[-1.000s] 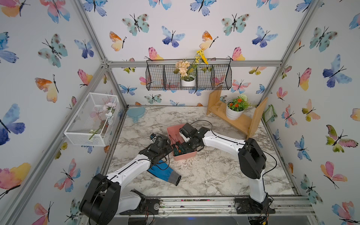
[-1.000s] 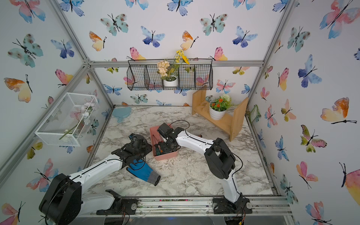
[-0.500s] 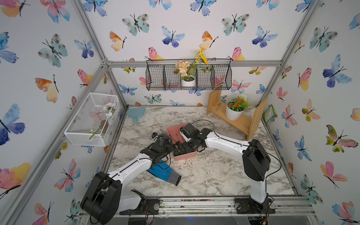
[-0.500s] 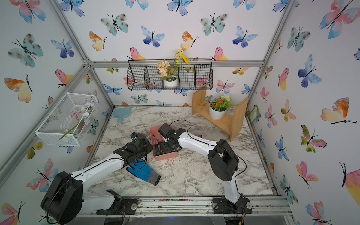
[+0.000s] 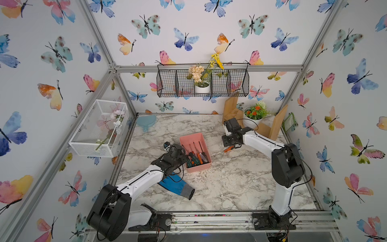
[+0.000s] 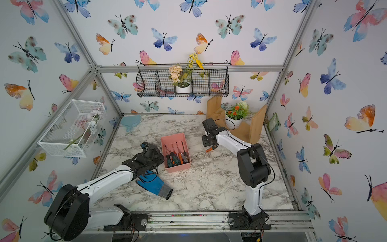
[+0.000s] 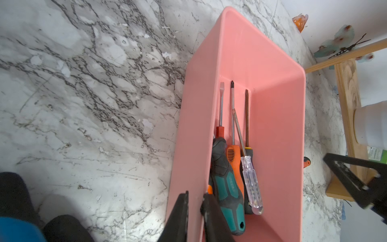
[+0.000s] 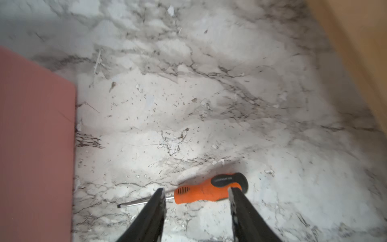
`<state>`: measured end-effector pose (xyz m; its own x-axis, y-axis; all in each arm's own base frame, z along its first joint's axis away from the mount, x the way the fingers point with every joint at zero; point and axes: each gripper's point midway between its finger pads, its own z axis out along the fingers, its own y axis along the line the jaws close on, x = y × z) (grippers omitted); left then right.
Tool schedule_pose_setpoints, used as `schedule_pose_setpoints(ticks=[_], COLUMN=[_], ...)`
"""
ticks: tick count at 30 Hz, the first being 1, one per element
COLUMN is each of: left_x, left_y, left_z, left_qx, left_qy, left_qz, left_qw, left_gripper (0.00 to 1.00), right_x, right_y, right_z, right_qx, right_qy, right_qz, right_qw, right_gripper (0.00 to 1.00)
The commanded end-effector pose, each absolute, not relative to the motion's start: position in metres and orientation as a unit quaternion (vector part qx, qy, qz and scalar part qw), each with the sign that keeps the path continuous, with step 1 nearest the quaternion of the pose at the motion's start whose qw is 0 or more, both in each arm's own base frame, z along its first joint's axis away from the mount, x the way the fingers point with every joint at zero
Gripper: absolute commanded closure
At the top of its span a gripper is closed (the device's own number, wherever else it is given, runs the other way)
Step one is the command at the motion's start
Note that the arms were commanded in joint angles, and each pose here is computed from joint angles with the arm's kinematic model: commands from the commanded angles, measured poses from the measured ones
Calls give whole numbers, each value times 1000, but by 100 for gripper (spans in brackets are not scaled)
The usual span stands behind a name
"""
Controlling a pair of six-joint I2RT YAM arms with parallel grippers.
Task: Put the screwdriver on the desktop into the storage box
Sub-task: Pick up the screwdriver from the center of the board.
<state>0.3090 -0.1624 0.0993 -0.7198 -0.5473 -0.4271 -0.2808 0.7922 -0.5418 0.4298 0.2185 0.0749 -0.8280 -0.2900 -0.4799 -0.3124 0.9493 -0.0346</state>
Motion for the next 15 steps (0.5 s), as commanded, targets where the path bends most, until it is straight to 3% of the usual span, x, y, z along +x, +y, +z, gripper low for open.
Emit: schedule_pose_setpoints(ticks=[1,8,15], left_x=[300,299,300], left_y=[-162,-161,-162], left_z=[93,93,99], left_qx=[-217,-213,-207], left_qy=[909,908,904], left_qz=[-214,-216,-225], left_qw=[284,288,298], left_gripper=[76,70,67], right_x=[443,455,435], right_y=[213,203,198], right_z=[67,32,18], right_qx=[-152,-146,-143], right_qy=[959,965,972], right_qz=[-10,-17,7], right_qw=[240,216,189], right_gripper=[51,53,53])
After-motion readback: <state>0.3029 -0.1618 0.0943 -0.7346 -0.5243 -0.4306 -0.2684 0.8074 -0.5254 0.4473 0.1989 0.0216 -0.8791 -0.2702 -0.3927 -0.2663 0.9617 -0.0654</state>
